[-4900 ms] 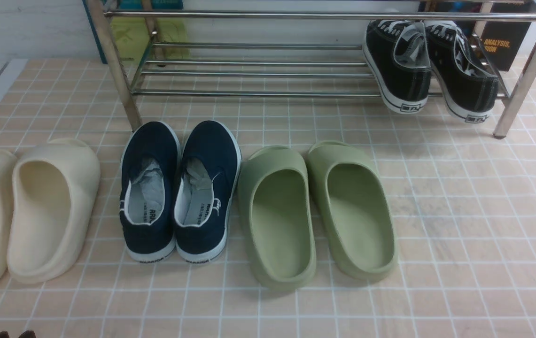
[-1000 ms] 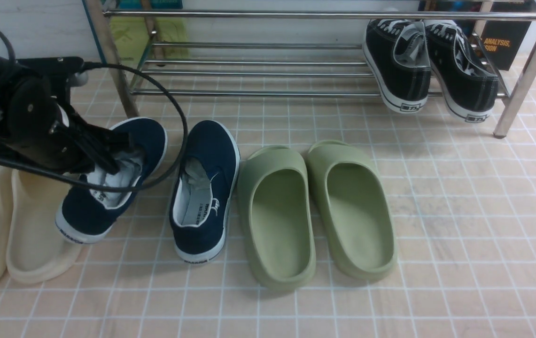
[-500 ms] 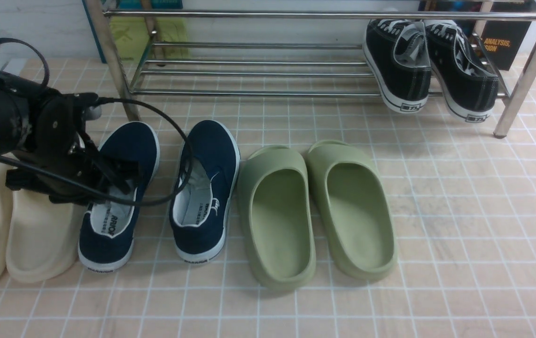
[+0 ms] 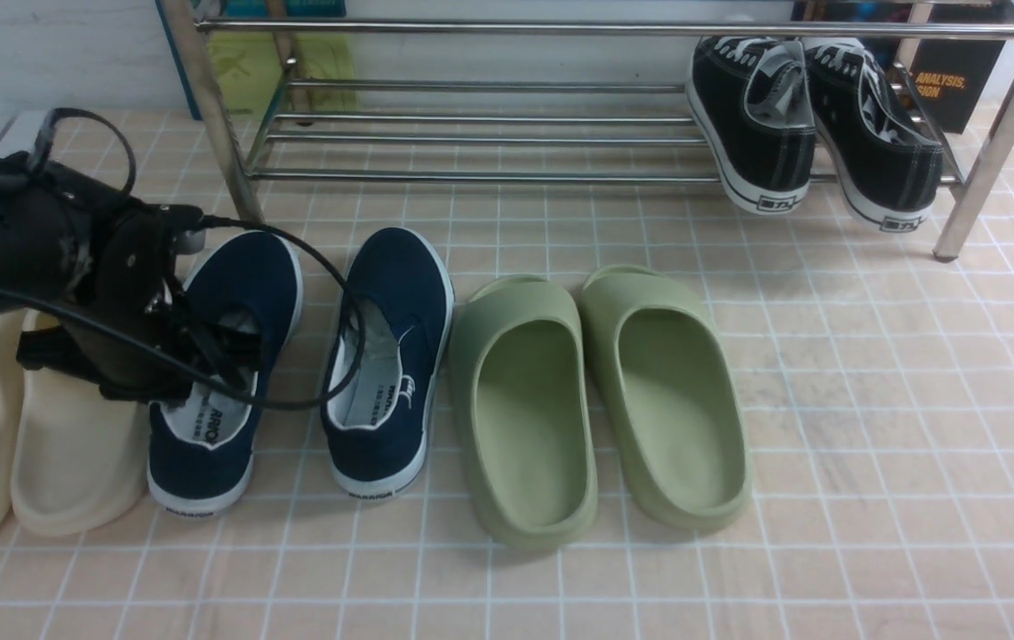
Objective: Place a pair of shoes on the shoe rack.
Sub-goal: Use the left arm to grab the shoe closest to it, then use the left arm to put a shoe into the shoe rack
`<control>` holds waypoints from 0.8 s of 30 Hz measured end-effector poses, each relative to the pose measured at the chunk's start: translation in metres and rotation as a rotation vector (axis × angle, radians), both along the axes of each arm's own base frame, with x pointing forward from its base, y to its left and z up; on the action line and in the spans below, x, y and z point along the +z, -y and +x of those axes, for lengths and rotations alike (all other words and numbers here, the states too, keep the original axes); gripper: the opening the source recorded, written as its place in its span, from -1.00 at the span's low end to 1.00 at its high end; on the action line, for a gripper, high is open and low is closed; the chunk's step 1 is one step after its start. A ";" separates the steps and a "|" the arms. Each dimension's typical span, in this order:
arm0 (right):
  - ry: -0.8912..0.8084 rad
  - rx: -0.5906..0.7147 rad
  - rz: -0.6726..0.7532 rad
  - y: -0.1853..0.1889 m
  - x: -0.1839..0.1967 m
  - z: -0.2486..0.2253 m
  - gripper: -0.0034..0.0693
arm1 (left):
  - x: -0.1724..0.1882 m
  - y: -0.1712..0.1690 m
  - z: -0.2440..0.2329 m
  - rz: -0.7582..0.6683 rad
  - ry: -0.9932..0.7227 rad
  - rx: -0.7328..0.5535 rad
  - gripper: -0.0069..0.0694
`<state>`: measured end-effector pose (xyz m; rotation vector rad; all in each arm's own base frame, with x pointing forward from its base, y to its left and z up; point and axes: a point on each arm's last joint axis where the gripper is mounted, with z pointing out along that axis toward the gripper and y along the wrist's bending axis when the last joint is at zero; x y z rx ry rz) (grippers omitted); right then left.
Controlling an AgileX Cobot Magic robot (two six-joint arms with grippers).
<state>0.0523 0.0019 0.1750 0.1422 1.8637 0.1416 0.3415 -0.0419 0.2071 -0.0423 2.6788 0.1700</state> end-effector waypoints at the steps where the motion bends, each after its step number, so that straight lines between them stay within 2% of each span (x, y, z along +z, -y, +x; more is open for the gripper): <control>1: 0.000 0.000 0.000 0.000 0.000 0.000 -0.26 | 0.008 0.000 -0.003 -0.005 -0.005 0.005 -0.72; 4: 0.000 0.000 0.000 0.000 0.000 0.000 -0.26 | 0.036 0.003 -0.012 -0.026 -0.005 -0.005 -0.73; 8: 0.000 0.000 0.000 0.000 0.000 0.000 -0.26 | 0.075 0.012 -0.014 -0.125 0.086 -0.059 -0.73; 11: 0.000 0.000 0.000 0.000 0.000 0.000 -0.26 | 0.088 0.020 -0.002 -0.192 0.140 -0.086 -0.73; 16: 0.000 0.000 0.000 0.000 0.000 0.000 -0.26 | 0.088 0.031 0.030 -0.258 0.173 -0.088 -0.73; 24: 0.000 0.000 0.000 0.000 0.000 0.000 -0.26 | 0.073 0.050 0.111 -0.315 0.216 -0.088 -0.73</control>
